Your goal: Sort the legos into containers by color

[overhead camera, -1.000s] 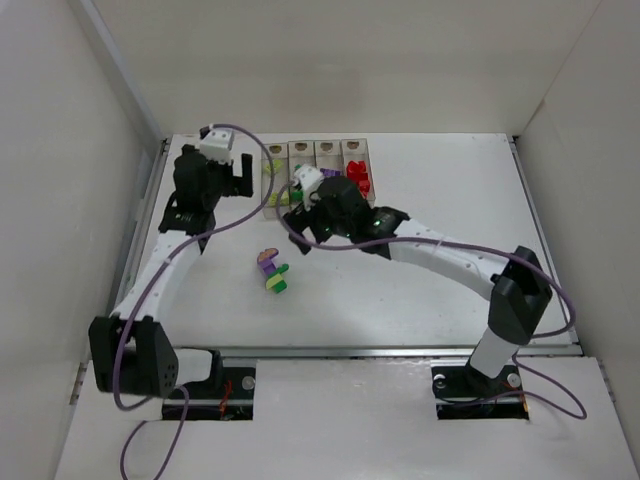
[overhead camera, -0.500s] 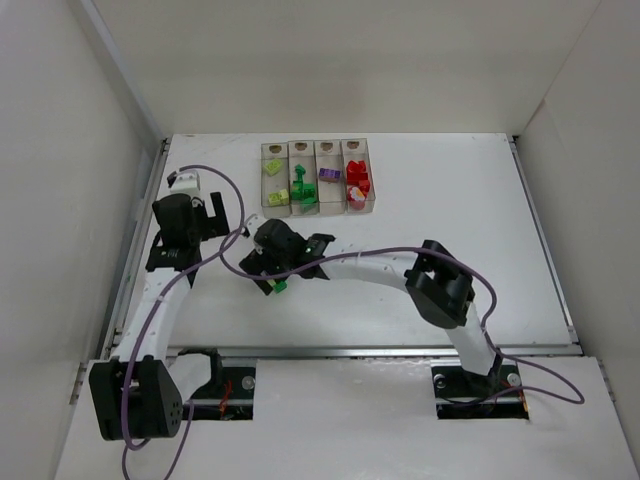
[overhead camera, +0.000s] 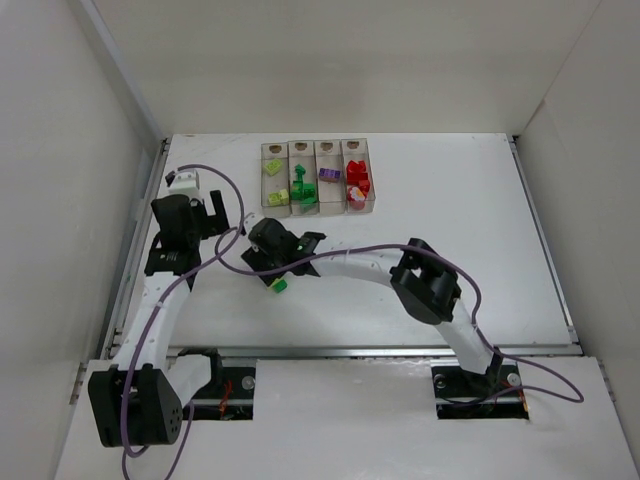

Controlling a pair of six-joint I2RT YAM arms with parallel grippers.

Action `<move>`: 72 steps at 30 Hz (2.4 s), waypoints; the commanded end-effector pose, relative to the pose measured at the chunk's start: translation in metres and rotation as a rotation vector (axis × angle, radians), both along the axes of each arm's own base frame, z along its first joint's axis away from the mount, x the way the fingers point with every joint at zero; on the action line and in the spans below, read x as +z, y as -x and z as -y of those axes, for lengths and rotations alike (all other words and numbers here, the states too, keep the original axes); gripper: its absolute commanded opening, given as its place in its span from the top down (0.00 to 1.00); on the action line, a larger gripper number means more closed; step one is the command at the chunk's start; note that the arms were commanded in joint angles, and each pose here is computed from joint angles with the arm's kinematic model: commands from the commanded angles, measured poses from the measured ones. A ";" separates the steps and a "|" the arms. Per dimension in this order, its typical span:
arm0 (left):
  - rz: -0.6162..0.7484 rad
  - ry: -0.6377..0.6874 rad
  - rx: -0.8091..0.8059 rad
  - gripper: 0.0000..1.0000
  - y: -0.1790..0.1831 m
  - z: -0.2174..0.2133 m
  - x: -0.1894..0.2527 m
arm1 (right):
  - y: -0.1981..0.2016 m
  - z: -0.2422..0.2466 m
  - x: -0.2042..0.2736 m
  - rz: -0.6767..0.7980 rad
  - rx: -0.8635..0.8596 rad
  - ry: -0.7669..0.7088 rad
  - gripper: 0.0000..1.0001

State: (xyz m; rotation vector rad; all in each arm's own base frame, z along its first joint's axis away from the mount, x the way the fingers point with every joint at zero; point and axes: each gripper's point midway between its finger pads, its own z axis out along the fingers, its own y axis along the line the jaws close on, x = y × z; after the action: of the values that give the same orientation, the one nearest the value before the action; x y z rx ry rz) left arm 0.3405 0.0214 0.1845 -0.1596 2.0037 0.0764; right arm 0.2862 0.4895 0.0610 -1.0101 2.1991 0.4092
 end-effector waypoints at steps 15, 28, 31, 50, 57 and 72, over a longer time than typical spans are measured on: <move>-0.004 0.059 -0.537 0.08 0.012 0.079 0.020 | -0.007 0.026 0.116 0.210 0.098 -0.222 1.00; 0.040 0.536 -0.993 0.06 0.017 0.177 0.119 | -0.011 0.073 0.206 0.509 0.086 -0.280 1.00; 0.018 0.580 -1.064 0.07 0.019 0.192 0.132 | -0.012 0.073 0.216 0.534 0.094 -0.283 1.00; -0.201 0.523 -1.032 0.47 0.032 0.199 0.063 | -0.017 0.068 0.231 0.561 0.085 -0.300 1.00; -0.191 0.550 -1.072 0.78 0.034 0.204 0.065 | -0.017 0.068 0.231 0.561 0.085 -0.300 1.00; -0.018 0.542 -0.962 1.00 -0.029 0.190 0.110 | -0.056 0.115 0.115 0.231 -0.033 -0.222 1.00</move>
State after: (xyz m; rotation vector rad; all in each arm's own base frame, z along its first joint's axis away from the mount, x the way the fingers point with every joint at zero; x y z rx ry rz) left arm 0.3443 -0.1762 0.2365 0.4339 2.0712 -1.1313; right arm 0.3310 0.4058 0.2144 -0.9188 1.7577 0.5464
